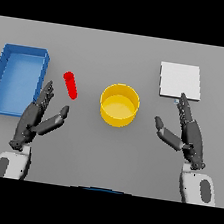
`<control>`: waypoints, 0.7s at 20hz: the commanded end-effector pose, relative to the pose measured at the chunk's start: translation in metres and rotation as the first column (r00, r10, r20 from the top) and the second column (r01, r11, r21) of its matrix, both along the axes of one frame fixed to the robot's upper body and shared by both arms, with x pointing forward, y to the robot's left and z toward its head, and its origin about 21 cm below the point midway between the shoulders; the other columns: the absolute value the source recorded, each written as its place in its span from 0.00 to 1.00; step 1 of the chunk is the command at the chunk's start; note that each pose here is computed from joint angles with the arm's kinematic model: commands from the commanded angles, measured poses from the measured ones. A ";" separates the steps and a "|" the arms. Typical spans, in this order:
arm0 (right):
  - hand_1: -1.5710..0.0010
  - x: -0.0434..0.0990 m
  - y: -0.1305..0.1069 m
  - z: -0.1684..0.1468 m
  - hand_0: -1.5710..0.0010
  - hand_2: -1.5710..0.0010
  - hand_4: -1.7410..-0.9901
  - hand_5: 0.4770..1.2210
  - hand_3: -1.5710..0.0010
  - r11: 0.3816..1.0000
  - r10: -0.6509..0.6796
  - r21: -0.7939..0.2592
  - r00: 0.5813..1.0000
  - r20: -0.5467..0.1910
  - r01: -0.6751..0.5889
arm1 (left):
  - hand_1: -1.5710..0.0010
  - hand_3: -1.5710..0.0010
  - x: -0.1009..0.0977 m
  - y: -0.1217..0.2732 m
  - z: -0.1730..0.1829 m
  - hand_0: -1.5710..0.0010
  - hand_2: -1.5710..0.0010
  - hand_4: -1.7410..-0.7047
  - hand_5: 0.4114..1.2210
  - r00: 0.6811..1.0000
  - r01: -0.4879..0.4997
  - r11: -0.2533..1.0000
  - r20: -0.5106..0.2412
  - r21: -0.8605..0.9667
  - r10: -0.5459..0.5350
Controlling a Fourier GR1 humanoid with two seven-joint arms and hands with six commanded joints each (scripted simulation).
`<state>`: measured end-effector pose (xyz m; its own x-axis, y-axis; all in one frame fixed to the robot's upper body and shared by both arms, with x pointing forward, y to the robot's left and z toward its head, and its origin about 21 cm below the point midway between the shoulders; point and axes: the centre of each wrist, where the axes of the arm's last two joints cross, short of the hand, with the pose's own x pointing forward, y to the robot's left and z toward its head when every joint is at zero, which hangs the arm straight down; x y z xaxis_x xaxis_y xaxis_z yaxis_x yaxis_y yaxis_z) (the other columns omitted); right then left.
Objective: Pick up the red beaker and tilt it to pour out 1 green nut into yellow bowl. Pick up the yellow bowl and place it on the metallic measuring scale.
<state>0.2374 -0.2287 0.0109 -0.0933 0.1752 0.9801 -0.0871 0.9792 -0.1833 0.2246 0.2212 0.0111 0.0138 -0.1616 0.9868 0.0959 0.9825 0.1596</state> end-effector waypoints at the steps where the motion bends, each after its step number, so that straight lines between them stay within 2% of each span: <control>1: 1.00 -0.001 -0.002 0.002 1.00 1.00 0.60 0.20 1.00 1.000 0.004 -0.006 1.000 0.020 -0.004 | 1.00 1.00 0.003 -0.002 -0.004 1.00 1.00 0.53 0.31 1.000 -0.002 1.000 -0.005 0.009 0.002; 8: 1.00 -0.004 -0.002 -0.001 1.00 1.00 0.60 0.19 1.00 1.000 0.000 -0.011 1.000 0.016 0.000 | 1.00 1.00 0.055 -0.002 -0.019 1.00 1.00 0.51 0.30 0.999 -0.033 0.999 -0.018 0.042 0.034; 14: 1.00 0.001 -0.001 -0.001 1.00 1.00 0.59 0.21 1.00 1.000 -0.007 -0.010 1.000 0.003 0.007 | 1.00 1.00 0.090 -0.015 -0.026 1.00 1.00 0.50 0.28 1.000 -0.023 0.998 0.000 0.056 0.023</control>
